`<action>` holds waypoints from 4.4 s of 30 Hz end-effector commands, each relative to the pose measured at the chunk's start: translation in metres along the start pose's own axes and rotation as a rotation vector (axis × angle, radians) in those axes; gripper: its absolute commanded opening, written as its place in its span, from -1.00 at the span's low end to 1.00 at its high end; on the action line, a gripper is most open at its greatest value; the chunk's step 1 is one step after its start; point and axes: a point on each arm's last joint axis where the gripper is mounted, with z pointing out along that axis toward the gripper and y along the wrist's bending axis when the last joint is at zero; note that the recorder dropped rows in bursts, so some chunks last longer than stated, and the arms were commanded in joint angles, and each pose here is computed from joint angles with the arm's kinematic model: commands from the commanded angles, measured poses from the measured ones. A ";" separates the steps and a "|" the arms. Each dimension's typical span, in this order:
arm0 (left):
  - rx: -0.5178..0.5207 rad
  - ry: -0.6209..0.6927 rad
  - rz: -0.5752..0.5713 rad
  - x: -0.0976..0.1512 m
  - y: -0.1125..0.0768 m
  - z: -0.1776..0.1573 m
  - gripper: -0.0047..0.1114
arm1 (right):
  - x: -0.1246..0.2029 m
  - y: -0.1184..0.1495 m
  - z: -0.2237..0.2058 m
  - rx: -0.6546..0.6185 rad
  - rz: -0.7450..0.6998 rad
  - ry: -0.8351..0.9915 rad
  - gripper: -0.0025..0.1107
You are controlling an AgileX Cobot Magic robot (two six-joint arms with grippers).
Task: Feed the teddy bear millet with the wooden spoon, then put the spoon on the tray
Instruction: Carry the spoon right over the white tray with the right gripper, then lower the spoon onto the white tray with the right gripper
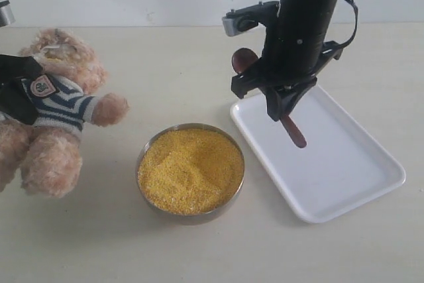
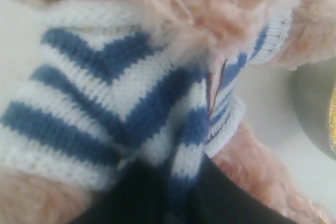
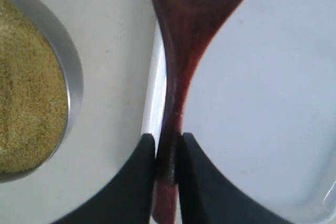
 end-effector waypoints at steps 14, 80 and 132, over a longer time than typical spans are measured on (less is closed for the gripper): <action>0.002 -0.025 -0.017 -0.001 -0.001 -0.005 -0.85 | 0.033 -0.041 0.029 -0.015 0.099 0.138 -0.96; -0.037 0.145 -0.137 -0.011 0.039 0.066 -0.85 | 0.016 -0.052 0.087 0.012 0.101 0.148 -0.96; 0.019 0.112 -0.159 -0.014 0.032 0.060 -0.17 | 0.013 -0.054 0.081 0.040 0.117 0.095 -0.43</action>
